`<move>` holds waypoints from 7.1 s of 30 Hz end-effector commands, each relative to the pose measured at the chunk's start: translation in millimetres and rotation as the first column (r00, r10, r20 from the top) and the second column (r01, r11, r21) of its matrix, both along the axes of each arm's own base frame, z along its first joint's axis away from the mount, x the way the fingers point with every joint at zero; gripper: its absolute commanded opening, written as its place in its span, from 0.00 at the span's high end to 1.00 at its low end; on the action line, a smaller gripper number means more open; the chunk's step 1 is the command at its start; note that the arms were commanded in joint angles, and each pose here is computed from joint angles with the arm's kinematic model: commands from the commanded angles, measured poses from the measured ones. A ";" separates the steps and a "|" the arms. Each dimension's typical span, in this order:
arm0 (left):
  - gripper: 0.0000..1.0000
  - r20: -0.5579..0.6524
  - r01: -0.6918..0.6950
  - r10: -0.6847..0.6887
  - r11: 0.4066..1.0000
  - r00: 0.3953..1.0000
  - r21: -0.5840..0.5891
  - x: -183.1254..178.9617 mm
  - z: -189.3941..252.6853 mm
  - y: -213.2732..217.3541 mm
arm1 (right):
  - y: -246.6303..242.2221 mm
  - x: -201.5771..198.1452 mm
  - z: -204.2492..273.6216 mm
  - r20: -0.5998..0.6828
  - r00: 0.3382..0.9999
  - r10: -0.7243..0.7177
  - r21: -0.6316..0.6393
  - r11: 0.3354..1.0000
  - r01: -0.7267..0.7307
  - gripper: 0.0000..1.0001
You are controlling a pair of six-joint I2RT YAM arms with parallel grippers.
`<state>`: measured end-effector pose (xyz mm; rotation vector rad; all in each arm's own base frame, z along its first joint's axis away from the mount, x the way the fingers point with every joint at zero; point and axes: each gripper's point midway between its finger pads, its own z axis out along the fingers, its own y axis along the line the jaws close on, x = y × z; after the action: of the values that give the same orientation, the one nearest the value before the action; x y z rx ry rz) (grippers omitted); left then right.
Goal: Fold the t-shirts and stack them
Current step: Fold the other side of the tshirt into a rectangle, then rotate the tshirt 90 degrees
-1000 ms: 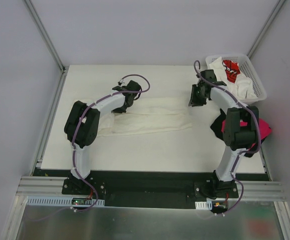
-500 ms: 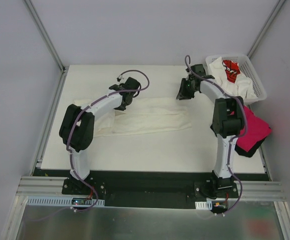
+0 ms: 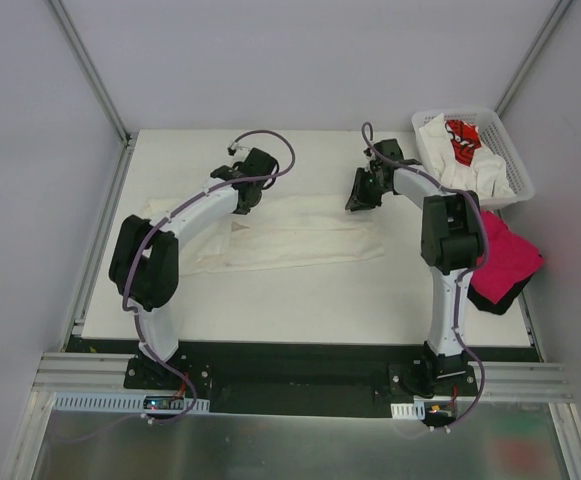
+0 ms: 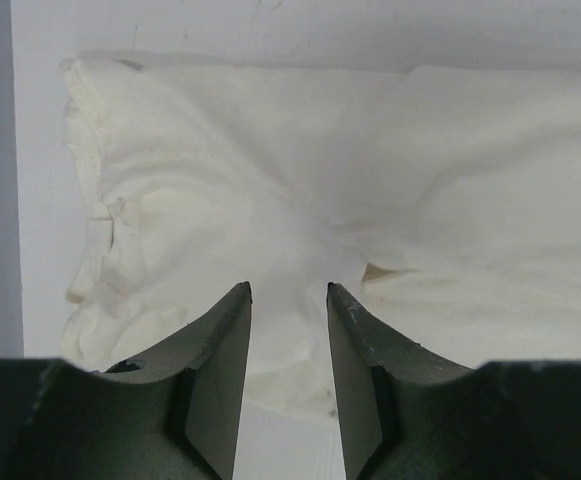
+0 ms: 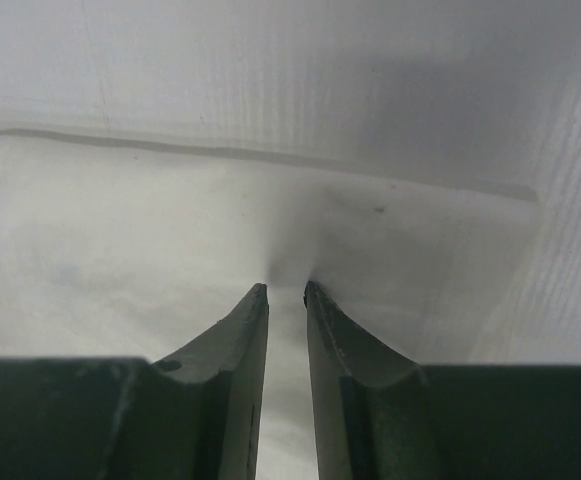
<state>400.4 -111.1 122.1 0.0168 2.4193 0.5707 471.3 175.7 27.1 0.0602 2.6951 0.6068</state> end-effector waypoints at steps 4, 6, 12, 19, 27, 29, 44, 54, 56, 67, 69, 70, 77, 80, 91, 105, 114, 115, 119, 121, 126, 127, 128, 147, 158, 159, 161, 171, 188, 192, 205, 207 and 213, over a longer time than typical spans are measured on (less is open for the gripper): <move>0.61 0.071 -0.139 0.149 0.982 0.986 -0.131 -35.4 33.2 15.2 | -18.1 -7.6 14.7 0.020 0.998 -0.056 0.006 0.998 0.055 0.75; 0.61 0.059 -0.197 0.207 0.969 0.977 -0.146 -43.0 32.4 19.6 | -15.5 -7.5 14.4 0.025 0.998 -0.051 0.023 0.998 0.050 0.75; 0.57 -0.083 -0.411 0.409 0.844 0.909 -0.345 -39.1 -4.2 31.9 | -13.2 -11.5 20.2 0.027 0.998 -0.048 0.041 0.998 0.047 0.74; 0.62 -0.191 -0.609 0.606 0.618 0.772 -0.497 -7.4 -34.1 62.4 | -18.2 -16.2 26.1 0.032 0.999 -0.028 0.036 0.999 0.027 0.74; 0.66 -0.280 -0.681 0.677 0.443 0.680 -0.583 22.1 -59.9 70.0 | -26.4 -16.2 33.5 0.044 0.998 -0.044 0.058 0.997 0.041 0.74; 0.66 -0.299 -0.696 0.684 0.423 0.665 -0.580 20.7 -65.5 70.9 | -24.2 -12.5 37.7 0.057 0.998 -0.038 0.069 0.997 0.034 0.74; 0.68 -0.390 -0.815 0.760 0.304 0.520 -0.494 -43.3 -101.2 95.7 | -28.5 -19.8 2.7 -0.050 0.998 -0.039 0.071 0.997 0.043 0.73; 0.68 -0.347 -0.790 0.763 0.331 0.546 -0.516 -29.0 -90.4 107.0 | -25.2 -38.1 -4.5 -0.114 0.992 -0.061 0.106 0.992 0.074 0.73; 0.69 -0.342 -0.787 0.761 0.339 0.552 -0.516 -21.5 -91.3 107.6 | -24.9 -41.2 -7.1 -0.120 0.991 -0.064 0.115 0.990 0.078 0.73; 0.70 -0.380 -0.782 0.729 0.338 0.570 -0.524 3.1 -102.6 112.5 | -23.2 -62.6 -1.3 -0.135 0.989 -0.065 0.130 0.988 0.083 0.73; 0.70 -0.388 -0.780 0.729 0.316 0.564 -0.540 2.8 -105.1 113.8 | -23.3 -61.8 5.0 -0.126 0.990 -0.069 0.135 0.987 0.086 0.72; 0.70 -0.424 -0.787 0.714 0.290 0.556 -0.544 -3.1 -112.0 109.8 | -22.9 -62.3 6.8 -0.124 0.990 -0.070 0.135 0.987 0.086 0.72; 0.73 -0.484 -0.796 0.693 0.220 0.534 -0.564 -1.6 -126.8 114.4 | -13.7 -76.2 16.1 -0.118 0.992 -0.043 0.143 0.988 0.060 0.72; 0.73 -0.451 -0.774 0.698 0.238 0.557 -0.587 8.3 -116.8 118.1 | -7.9 -91.5 15.3 -0.134 0.991 -0.027 0.141 0.989 0.046 0.72; 0.73 -0.369 -0.686 0.683 0.268 0.631 -0.676 70.9 -89.2 125.6 | 22.3 -172.4 27.8 -0.190 0.979 0.069 0.124 0.991 -0.045 0.72; 0.73 -0.380 -0.590 0.537 0.299 0.754 -0.750 153.2 -100.8 114.9 | 42.8 -243.8 32.1 -0.222 0.964 0.147 0.096 0.987 -0.128 0.72; 0.72 -0.380 -0.560 0.457 0.368 0.804 -0.743 153.6 -113.1 85.4 | 61.2 -155.5 57.8 -0.061 0.980 0.189 0.001 0.982 -0.189 0.70; 0.72 -0.381 -0.561 0.456 0.374 0.804 -0.738 150.9 -112.6 85.3 | 63.1 -145.3 58.5 -0.049 0.980 0.191 0.003 0.982 -0.191 0.70; 0.71 -0.371 -0.568 0.470 0.400 0.801 -0.719 143.0 -110.2 87.0 | 55.6 -98.5 50.5 -0.030 0.986 0.161 -0.017 0.987 -0.162 0.70; 0.71 -0.372 -0.567 0.467 0.403 0.802 -0.718 142.0 -110.1 86.2 | 48.2 -84.6 41.3 -0.075 0.986 0.151 -0.011 0.988 -0.152 0.70; 0.71 -0.372 -0.563 0.458 0.409 0.807 -0.718 141.5 -110.4 84.2 | 32.5 -77.7 25.3 -0.099 0.987 0.128 -0.020 0.991 -0.130 0.70; 0.71 -0.369 -0.561 0.456 0.415 0.809 -0.716 141.9 -111.3 84.9 | 29.4 -78.7 22.7 -0.106 0.987 0.121 -0.021 0.992 -0.124 0.70; 0.71 -0.366 -0.555 0.451 0.421 0.814 -0.717 142.5 -110.4 83.5 | 28.6 -83.4 19.0 -0.121 0.985 0.125 -0.016 0.992 -0.128 0.70; 0.71 -0.297 -0.470 0.393 0.481 0.870 -0.740 157.6 -88.0 76.9 | 14.6 -172.0 14.4 -0.192 0.972 0.136 0.021 0.991 -0.135 0.71; 0.70 -0.267 -0.434 0.370 0.504 0.890 -0.747 161.1 -77.2 71.3 | 21.3 -187.0 22.2 -0.180 0.971 0.155 0.053 0.988 -0.148 0.92; 0.70 -0.260 -0.426 0.365 0.511 0.894 -0.747 162.0 -75.8 70.9 | 22.4 -188.9 21.6 -0.183 0.970 0.157 0.054 0.987 -0.150 0.95; 0.69 -0.253 -0.410 0.348 0.521 0.903 -0.749 164.1 -74.2 67.1 | 23.9 -195.0 19.5 -0.192 0.968 0.165 0.053 0.986 -0.157 0.96; 0.67 -0.194 -0.326 0.273 0.617 0.942 -0.716 169.7 -65.2 46.7 | 47.0 -237.7 18.2 -0.226 0.953 0.203 0.097 0.978 -0.185 0.95; 0.66 -0.169 -0.300 0.257 0.657 0.951 -0.691 170.3 -61.5 42.7 | 73.1 -294.7 24.2 -0.242 0.928 0.284 0.106 0.958 -0.265 0.94; 0.66 -0.160 -0.284 0.241 0.668 0.957 -0.688 169.9 -59.0 35.9 | 73.5 -292.0 27.1 -0.223 0.934 0.279 0.105 0.959 -0.262 0.94; 0.66 -0.155 -0.278 0.236 0.698 0.959 -0.660 170.7 -65.9 38.5 | 70.6 -286.1 25.9 -0.213 0.937 0.278 0.071 0.961 -0.269 0.92; 0.66 -0.149 -0.270 0.230 0.700 0.962 -0.662 171.1 -62.8 37.5 | 71.7 -282.6 27.4 -0.202 0.938 0.281 0.066 0.960 -0.274 0.91; 0.66 -0.115 -0.233 0.210 0.716 0.971 -0.658 171.1 -46.5 34.6 | 55.6 -273.3 16.5 -0.210 0.949 0.234 -0.021 0.969 -0.244 0.75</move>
<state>566.8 -75.6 35.9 -0.6620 2.5963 -0.2702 184.4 241.6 41.9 -0.2421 2.9533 0.7399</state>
